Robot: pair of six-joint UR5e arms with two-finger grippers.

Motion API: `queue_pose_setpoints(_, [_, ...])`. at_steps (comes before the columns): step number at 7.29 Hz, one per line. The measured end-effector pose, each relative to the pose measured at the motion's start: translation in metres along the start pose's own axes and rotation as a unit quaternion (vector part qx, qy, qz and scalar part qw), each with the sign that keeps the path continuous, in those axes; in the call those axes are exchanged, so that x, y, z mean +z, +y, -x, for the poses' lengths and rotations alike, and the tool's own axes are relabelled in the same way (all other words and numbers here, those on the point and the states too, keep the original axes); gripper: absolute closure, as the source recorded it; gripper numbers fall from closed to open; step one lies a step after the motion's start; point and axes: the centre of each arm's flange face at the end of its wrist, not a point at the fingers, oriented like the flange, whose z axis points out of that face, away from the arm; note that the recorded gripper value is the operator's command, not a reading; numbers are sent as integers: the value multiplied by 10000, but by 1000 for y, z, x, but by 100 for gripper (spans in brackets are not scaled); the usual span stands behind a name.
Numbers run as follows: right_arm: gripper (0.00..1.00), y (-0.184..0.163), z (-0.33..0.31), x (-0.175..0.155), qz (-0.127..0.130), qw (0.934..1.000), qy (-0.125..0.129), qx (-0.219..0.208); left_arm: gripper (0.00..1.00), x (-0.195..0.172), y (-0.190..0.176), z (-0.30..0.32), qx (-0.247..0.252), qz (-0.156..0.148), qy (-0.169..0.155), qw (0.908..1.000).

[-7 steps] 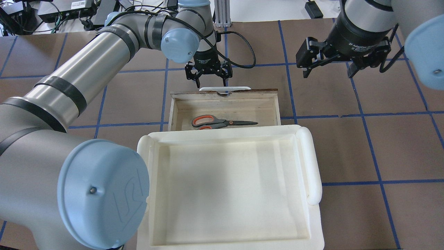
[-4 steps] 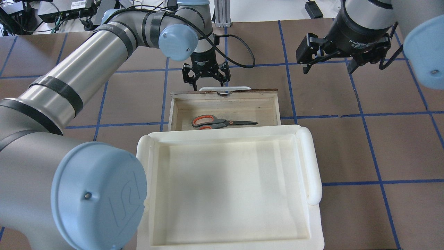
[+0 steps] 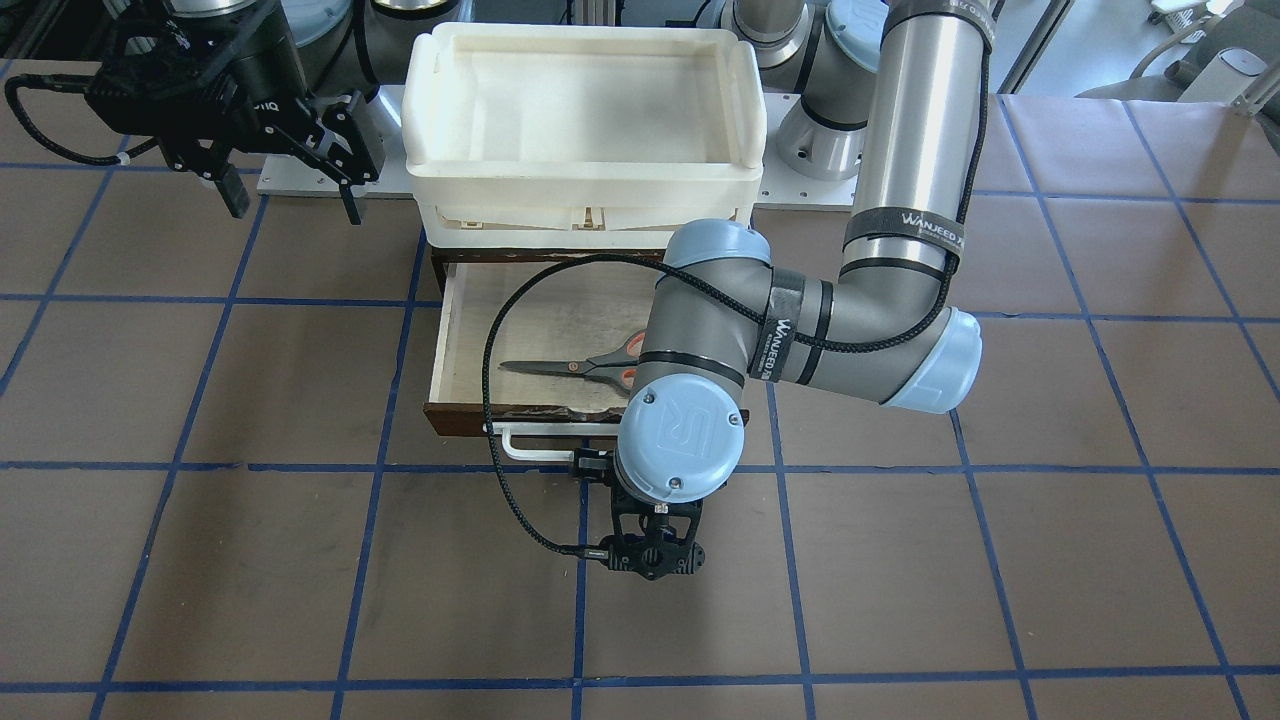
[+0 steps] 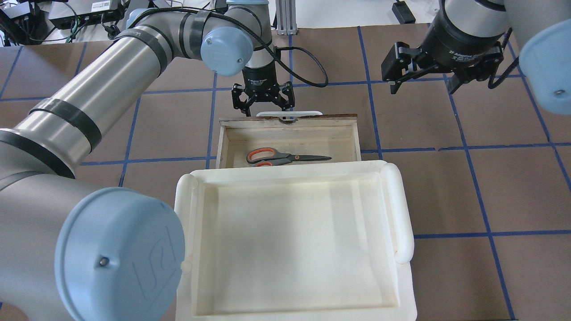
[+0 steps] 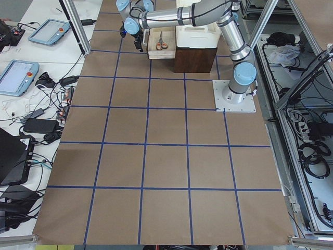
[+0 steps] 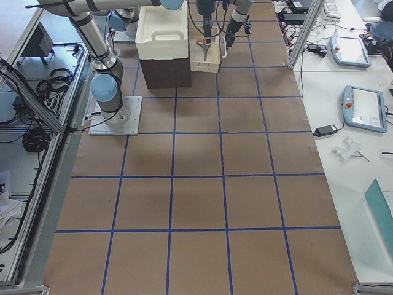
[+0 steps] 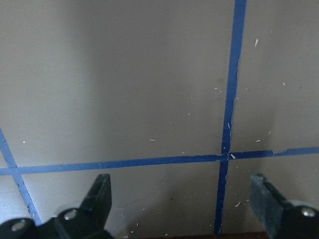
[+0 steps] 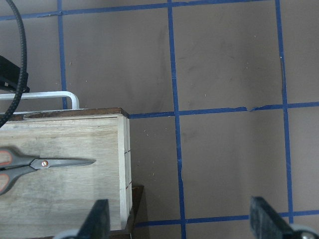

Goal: Put scissors in drawer and close it
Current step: 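Push the drawer front toward the robot's far side with the left gripper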

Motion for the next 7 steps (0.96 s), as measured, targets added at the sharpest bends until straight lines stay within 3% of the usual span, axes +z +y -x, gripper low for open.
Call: queue_pose_setpoints(7, [0,0,-1,-1,-8,10000,-2,1,0,-7,28,5,32,324,-97,9994])
